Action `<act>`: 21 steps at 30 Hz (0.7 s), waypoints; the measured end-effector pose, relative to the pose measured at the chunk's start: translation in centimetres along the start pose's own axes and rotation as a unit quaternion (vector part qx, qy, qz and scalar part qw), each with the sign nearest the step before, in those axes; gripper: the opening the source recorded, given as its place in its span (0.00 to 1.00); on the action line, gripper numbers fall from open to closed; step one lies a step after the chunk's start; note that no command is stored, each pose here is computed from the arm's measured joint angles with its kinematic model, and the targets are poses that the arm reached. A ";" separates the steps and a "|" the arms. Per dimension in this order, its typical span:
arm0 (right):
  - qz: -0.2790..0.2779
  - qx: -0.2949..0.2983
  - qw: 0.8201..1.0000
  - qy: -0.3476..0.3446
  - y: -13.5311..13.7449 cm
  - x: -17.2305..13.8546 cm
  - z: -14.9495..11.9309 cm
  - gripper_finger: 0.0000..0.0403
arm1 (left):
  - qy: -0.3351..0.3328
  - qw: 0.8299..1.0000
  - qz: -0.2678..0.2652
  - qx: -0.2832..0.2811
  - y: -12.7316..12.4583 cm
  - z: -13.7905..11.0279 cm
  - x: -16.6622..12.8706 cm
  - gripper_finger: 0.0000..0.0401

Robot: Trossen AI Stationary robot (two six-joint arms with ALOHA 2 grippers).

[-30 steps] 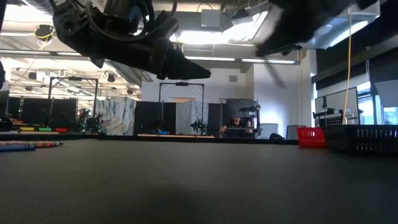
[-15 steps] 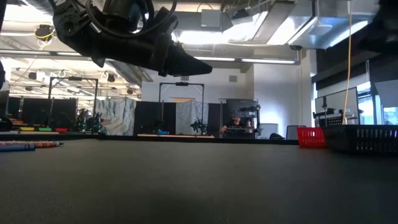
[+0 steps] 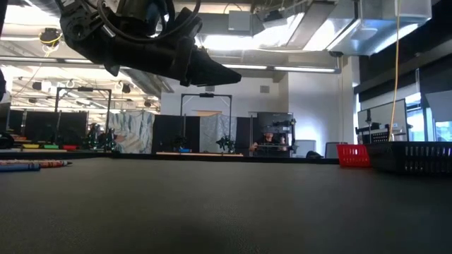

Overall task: Sort crayons
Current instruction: Put the blue crayon into the yellow bin, then put the orange crayon into the red bin

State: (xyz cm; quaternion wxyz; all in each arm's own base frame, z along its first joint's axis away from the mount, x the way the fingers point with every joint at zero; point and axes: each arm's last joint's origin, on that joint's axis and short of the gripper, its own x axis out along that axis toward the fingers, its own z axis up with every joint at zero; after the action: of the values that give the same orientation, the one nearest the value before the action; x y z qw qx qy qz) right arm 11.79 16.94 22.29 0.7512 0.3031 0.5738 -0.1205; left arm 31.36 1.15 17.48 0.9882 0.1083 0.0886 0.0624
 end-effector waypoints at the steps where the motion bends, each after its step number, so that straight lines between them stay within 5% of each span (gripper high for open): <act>1: -0.011 0.002 1.000 0.001 0.0 0.3 -0.3 0.07 | 0.000 1.000 0.000 0.000 0.0 0.0 0.0 0.32; 8: -0.060 0.001 0.998 0.024 0.1 2.0 -1.1 0.09 | -0.002 1.000 0.000 -0.001 0.0 0.0 0.0 0.32; 17: -0.074 0.030 0.993 0.091 -0.5 1.3 -0.7 0.35 | -0.002 1.000 0.000 0.000 0.0 0.0 0.0 0.32; 21: -0.050 0.030 0.998 0.037 -0.7 0.5 0.9 0.39 | -0.008 1.000 0.001 -0.001 0.0 0.1 0.0 0.32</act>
State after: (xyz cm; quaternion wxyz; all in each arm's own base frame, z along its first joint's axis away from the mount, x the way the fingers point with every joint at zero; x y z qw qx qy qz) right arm 12.29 15.95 21.71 0.7127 0.3005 0.6122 -0.1639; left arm 31.37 1.13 17.62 0.9889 0.1080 0.0807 0.0629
